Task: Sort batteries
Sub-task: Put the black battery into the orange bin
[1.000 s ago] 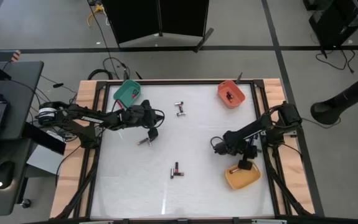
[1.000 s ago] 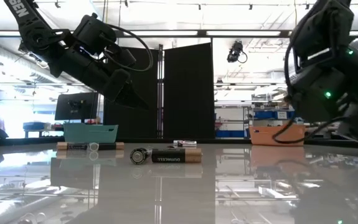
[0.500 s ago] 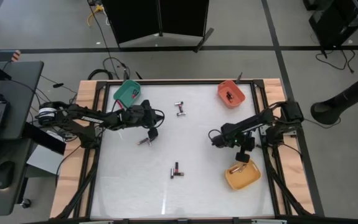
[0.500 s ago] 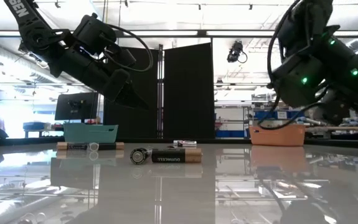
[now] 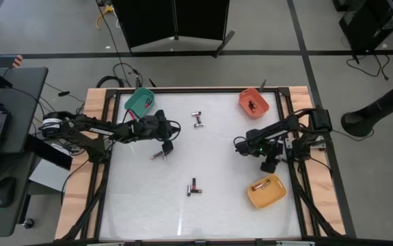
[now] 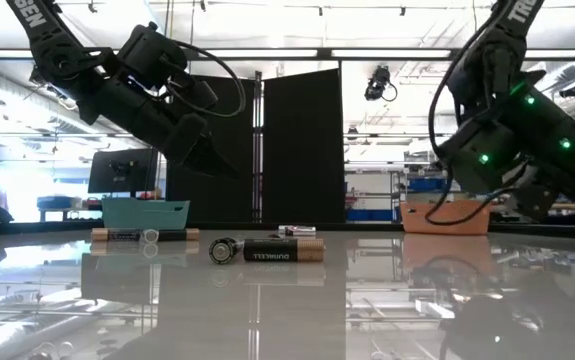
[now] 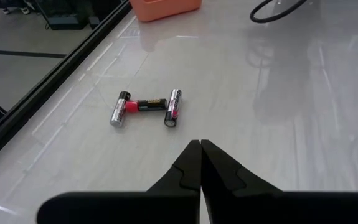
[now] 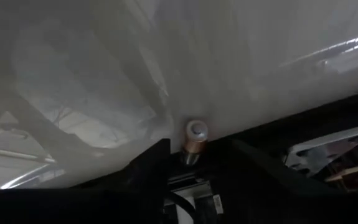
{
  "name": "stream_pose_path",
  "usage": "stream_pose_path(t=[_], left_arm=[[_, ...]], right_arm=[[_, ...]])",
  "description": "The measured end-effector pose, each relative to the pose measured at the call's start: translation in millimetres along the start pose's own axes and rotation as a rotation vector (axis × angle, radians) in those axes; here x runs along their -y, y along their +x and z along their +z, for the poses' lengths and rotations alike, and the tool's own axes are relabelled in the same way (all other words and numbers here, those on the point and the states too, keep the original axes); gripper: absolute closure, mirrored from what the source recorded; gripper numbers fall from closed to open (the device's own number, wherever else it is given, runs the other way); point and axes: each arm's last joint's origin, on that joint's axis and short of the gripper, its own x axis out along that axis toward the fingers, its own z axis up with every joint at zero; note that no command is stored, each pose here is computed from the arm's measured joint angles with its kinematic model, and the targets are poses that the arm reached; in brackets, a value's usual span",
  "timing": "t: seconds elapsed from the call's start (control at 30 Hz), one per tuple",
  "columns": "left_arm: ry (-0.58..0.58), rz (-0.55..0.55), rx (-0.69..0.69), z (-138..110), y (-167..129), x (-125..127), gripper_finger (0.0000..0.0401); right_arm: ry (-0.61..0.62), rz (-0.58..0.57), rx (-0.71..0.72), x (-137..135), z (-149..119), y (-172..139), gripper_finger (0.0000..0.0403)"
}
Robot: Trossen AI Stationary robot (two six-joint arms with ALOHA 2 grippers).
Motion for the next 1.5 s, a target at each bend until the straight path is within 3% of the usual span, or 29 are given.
stream_pose_path(t=[0.23,0.5,0.73,0.9,1.07,1.33,1.5], left_arm=[[0.008,0.0,-0.002,0,0,0,0.0391],[0.008,0.0,-0.003,0,0,0,0.0391],[-0.004,0.001,0.013,1,0,0,0.0391],[-0.033,0.004,0.067,6,0,-1,0.0391],[-0.078,-0.086,0.18,17,-1,0,0.0391],[-0.157,-0.224,0.376,35,-7,-5,0.0391],[-0.201,-0.257,0.421,39,-8,-11,0.0391]], right_arm=[[-0.012,0.06,-0.003,3,1,14,0.0238],[-0.054,0.078,0.008,1,2,12,0.0348],[-0.083,0.02,0.082,-3,7,-10,0.0348],[-0.098,-0.001,0.243,-6,6,-41,0.0348],[-0.045,0.014,0.557,-4,0,-80,0.0348],[0.002,0.176,1.321,-1,-9,-132,0.0348],[-0.057,0.276,1.731,2,-2,-158,0.0348]])
